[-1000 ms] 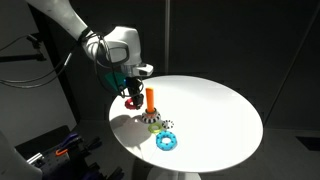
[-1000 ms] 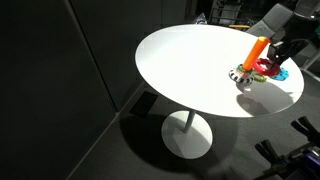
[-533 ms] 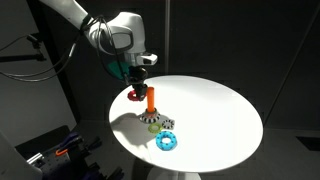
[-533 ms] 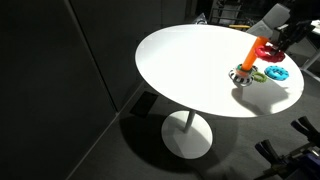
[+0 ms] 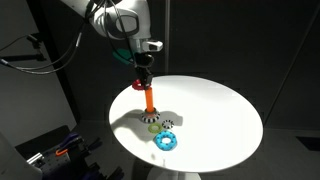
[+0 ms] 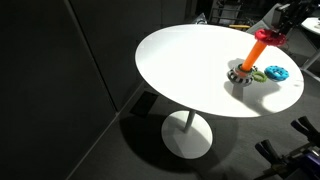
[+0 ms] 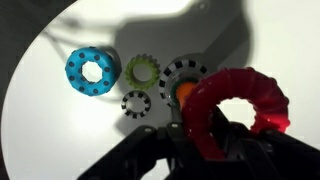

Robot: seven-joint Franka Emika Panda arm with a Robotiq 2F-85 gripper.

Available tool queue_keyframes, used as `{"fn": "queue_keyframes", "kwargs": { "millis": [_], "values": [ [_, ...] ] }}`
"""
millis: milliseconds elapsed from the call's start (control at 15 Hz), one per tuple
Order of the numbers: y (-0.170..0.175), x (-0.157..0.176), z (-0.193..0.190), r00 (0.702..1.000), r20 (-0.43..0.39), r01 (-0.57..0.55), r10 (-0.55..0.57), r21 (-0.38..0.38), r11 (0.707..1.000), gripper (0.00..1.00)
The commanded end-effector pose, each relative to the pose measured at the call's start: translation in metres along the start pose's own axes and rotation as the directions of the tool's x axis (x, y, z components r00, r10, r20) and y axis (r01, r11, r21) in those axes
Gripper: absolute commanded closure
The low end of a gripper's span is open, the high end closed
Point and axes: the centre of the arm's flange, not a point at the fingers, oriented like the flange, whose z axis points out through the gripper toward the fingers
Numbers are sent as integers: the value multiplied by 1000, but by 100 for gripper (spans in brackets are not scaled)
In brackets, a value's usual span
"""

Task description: Put the red ring around the orange rod

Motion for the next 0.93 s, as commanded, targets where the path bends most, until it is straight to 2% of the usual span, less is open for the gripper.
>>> {"fn": "queue_keyframes", "kwargs": {
  "millis": [0, 333, 867],
  "values": [
    [1, 17, -25, 1000, -7, 21, -21, -2, 1000, 90],
    [-1, 35, -33, 1000, -8, 23, -23, -9, 1000, 90],
    [7, 51, -11, 999, 51, 16, -15, -27, 1000, 90]
  ]
}}
